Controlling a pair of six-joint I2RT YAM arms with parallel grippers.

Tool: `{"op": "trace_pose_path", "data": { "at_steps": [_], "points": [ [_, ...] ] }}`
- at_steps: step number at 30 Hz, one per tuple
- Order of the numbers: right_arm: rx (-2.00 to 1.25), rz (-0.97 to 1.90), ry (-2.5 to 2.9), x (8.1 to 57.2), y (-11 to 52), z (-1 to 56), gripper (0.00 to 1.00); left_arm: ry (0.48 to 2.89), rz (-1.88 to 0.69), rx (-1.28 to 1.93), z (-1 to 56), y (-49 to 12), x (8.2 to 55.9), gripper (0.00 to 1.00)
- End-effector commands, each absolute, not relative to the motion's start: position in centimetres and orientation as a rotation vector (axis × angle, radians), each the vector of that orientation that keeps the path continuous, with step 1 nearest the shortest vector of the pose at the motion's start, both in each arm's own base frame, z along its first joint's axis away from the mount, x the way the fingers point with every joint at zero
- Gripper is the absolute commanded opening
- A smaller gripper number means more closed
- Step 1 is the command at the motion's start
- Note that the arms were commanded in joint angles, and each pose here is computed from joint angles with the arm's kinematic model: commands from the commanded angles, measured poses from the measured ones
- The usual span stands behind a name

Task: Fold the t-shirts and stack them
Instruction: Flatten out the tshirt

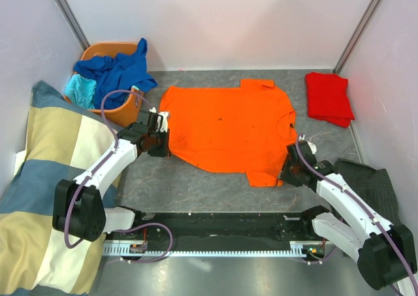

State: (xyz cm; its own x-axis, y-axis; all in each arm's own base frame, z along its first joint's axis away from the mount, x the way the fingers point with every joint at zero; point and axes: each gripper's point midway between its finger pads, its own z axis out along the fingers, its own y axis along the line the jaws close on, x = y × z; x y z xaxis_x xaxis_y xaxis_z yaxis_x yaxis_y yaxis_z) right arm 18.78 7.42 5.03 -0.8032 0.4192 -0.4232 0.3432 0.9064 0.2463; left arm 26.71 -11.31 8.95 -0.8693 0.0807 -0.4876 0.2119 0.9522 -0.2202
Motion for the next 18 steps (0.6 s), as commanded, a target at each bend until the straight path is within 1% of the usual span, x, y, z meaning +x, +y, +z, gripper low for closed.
{"op": "trace_pose_path", "data": {
  "at_steps": [1,2,3,4,5,6,7,8,12,16,18],
  "points": [
    [0.588,0.146,2.563,19.0,6.8,5.6,0.59,2.612,-0.327,0.210,9.5,-10.9,26.6,0.23],
    [0.590,0.140,2.541,19.3,6.7,6.1,0.63,2.583,-0.299,0.181,10.5,-10.4,26.7,0.28],
    [0.606,0.129,2.515,19.6,6.4,6.7,0.70,2.544,-0.228,0.147,11.5,-9.4,27.2,0.34],
    [0.608,0.152,2.477,20.4,6.6,7.7,0.71,2.501,-0.206,0.118,12.7,-9.0,27.6,0.55],
    [0.608,0.161,2.441,20.9,6.6,8.6,0.72,2.411,-0.190,0.097,15.1,-8.5,27.8,0.62],
    [0.614,0.141,2.404,21.5,6.2,9.4,0.75,2.348,-0.155,0.072,17.0,-7.9,28.3,0.66],
    [0.596,0.152,2.359,22.5,6.3,11.0,0.77,2.295,-0.144,0.047,18.6,-7.5,28.5,0.75],
    [0.590,0.138,2.345,23.0,6.2,11.6,0.78,2.216,-0.119,0.014,21.1,-6.7,28.6,0.76],
    [0.539,0.092,2.276,25.9,6.0,14.8,0.79,2.072,-0.093,-0.038,25.4,-5.6,28.6,0.76],
    [0.490,0.117,2.249,28.0,7.0,16.1,0.79,2.041,-0.159,-0.017,25.3,-6.7,29.1,0.77],
    [0.456,0.135,2.243,28.8,7.7,16.3,0.80,2.037,-0.264,-0.006,24.7,-8.4,29.5,0.76]
  ]
}}
